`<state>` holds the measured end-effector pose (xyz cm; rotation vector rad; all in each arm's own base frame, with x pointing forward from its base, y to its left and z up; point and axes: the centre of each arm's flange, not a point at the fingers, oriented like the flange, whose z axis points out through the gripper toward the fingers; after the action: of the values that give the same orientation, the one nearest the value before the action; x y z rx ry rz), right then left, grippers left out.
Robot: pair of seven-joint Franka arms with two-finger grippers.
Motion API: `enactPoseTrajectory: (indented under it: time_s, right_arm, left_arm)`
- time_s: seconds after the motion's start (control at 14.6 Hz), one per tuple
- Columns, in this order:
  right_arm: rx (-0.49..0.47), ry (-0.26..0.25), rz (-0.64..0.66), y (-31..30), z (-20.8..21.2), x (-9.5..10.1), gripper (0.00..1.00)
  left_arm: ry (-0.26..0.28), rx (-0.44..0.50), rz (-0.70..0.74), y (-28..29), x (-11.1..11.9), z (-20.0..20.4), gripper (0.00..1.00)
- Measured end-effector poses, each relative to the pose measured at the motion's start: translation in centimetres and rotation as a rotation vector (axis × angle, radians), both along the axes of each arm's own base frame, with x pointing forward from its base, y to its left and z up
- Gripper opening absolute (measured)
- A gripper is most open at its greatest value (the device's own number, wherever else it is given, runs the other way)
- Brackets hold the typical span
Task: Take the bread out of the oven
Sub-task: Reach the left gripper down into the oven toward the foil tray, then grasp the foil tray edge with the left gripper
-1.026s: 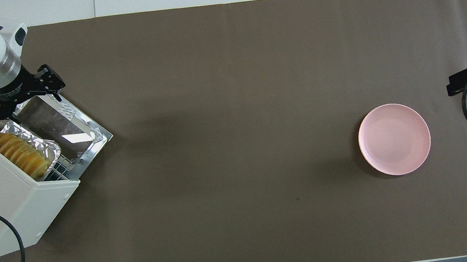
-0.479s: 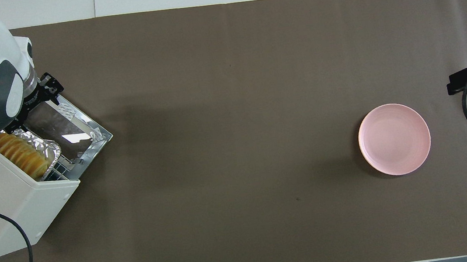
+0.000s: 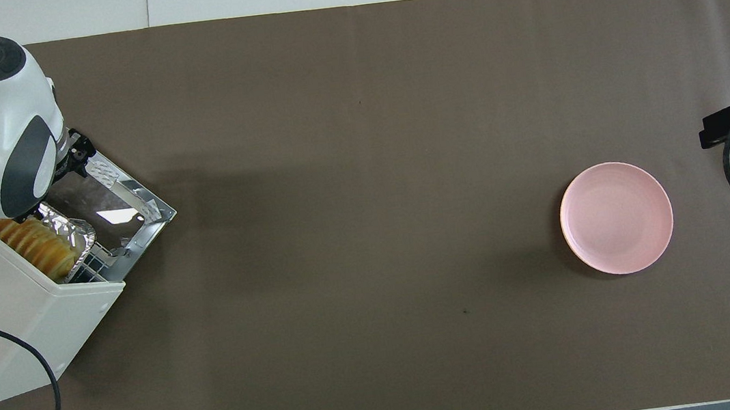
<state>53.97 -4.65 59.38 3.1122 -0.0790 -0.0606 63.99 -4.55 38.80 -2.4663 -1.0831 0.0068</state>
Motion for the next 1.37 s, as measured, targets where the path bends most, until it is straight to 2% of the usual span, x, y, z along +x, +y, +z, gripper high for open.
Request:
enactPoseTrajectory:
  time_s: [0.75, 1.03, 1.09, 1.16, 1.23, 1.37]
  right_arm:
    - [0.000, 0.001, 0.000, 0.0, -0.1, 0.0, 1.00]
    - [-0.002, -0.025, 0.001, 0.0, 0.1, 0.3, 1.00]
    - [-0.002, -0.026, 0.001, 0.0, 0.1, 0.3, 1.00]
    - [-0.002, -0.026, 0.001, 0.0, 0.1, 0.3, 1.00]
    - [-0.002, -0.026, 0.001, 0.0, 0.1, 0.3, 1.00]
    - [-0.002, -0.026, 0.001, 0.0, 0.1, 0.3, 1.00]
  left_arm:
    - [-0.034, 0.001, 0.056, 1.4, -0.4, -2.4, 1.00]
    - [-0.038, 0.000, 0.074, 2.3, -0.5, -3.1, 0.96]
    - [-0.042, -0.002, 0.074, 2.3, -0.4, -3.1, 0.83]
    - [-0.044, -0.002, 0.074, 2.4, -0.4, -3.1, 0.77]
    - [-0.045, -0.003, 0.074, 2.4, -0.4, -3.1, 0.59]
    - [-0.046, -0.003, 0.073, 2.3, -0.4, -3.1, 0.37]
